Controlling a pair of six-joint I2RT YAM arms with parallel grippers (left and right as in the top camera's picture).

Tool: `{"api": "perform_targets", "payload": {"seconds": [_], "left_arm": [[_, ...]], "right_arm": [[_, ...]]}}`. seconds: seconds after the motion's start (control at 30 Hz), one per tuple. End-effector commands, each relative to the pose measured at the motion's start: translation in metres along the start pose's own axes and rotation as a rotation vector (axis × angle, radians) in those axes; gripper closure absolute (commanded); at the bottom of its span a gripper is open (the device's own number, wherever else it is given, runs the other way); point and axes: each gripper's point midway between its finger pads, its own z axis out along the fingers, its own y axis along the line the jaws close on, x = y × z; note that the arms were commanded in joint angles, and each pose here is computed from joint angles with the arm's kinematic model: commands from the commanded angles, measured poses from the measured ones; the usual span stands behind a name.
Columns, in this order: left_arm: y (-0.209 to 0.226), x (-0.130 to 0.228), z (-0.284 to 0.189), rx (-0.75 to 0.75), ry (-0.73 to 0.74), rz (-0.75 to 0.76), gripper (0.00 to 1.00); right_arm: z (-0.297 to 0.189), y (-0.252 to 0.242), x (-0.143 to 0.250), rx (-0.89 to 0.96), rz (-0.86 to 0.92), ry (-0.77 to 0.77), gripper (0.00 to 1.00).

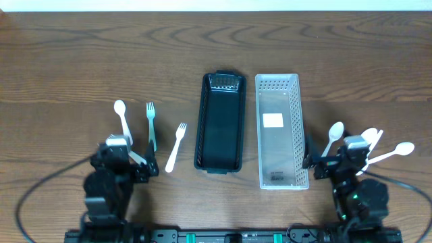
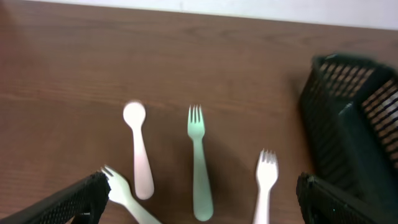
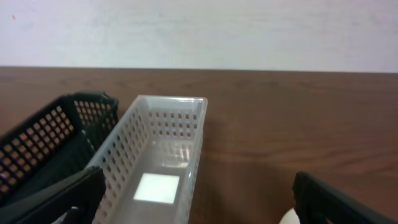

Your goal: Pack container

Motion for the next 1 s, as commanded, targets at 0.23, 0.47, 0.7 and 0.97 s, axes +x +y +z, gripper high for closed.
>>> {"api": "perform_targets", "payload": {"seconds": [0.23, 0.47, 0.7, 0.97], "left_arm": [[-0.015, -0.066, 0.002, 0.02, 0.379, -0.112, 0.02], [-0.02, -0.048, 0.032, 0.04, 0.577, -0.144, 0.02], [-0.026, -0.023, 0.063, 0.058, 0.688, -0.142, 0.43], [-0.056, 0.008, 0.083, 0.144, 0.8, -0.013, 0.86]], "right_arm": [[0.022, 0.003, -0.029, 0.028, 0.063, 0.472, 0.01], [0.041, 0.0, 0.003, 0.054, 0.116, 0.709, 0.01], [0.05, -0.04, 0.054, 0.307, 0.227, 0.894, 0.53], [0.056, -0.05, 0.067, 0.351, 0.222, 0.931, 0.74]]}}
